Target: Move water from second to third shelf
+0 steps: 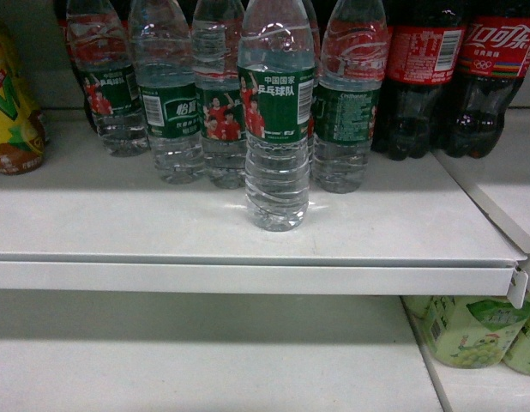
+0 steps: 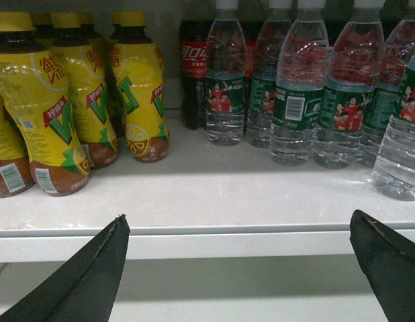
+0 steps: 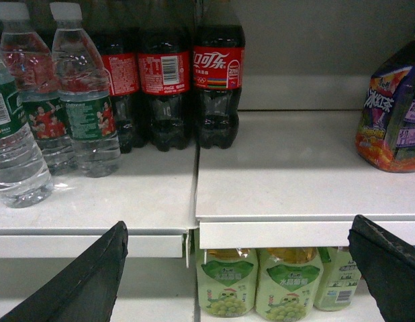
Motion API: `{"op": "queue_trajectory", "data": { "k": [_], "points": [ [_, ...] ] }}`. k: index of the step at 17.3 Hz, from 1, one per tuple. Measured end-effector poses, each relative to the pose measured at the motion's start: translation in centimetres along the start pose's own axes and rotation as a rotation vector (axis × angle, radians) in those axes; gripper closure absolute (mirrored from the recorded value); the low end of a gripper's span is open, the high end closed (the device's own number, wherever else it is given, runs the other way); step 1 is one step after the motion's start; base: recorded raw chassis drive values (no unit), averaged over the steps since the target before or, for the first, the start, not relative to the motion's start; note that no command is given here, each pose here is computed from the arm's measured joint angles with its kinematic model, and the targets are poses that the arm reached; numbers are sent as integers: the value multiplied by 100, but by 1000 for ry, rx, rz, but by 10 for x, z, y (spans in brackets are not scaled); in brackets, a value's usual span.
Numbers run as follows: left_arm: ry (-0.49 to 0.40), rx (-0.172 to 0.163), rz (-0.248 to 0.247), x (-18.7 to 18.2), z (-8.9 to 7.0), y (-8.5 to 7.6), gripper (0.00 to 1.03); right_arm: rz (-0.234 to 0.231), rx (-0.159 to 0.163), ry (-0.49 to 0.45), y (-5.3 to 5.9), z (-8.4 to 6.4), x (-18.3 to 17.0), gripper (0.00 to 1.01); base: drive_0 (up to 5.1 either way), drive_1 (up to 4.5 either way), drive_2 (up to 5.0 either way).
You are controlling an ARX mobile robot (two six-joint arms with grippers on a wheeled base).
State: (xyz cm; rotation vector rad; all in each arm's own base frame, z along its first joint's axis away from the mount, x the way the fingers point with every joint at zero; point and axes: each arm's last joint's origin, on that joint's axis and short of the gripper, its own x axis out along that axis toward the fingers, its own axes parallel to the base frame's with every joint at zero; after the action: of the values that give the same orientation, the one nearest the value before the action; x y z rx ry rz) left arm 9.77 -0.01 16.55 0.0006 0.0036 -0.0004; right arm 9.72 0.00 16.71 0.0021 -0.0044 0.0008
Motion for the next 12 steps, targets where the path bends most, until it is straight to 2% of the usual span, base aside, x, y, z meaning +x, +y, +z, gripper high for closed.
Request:
{"op": "queue_trajectory", "data": {
  "k": [12],
  "points": [
    [0,0,0,0,0,0,5,0,0,0,0,0,0,3,0,0,0]
  ]
}}
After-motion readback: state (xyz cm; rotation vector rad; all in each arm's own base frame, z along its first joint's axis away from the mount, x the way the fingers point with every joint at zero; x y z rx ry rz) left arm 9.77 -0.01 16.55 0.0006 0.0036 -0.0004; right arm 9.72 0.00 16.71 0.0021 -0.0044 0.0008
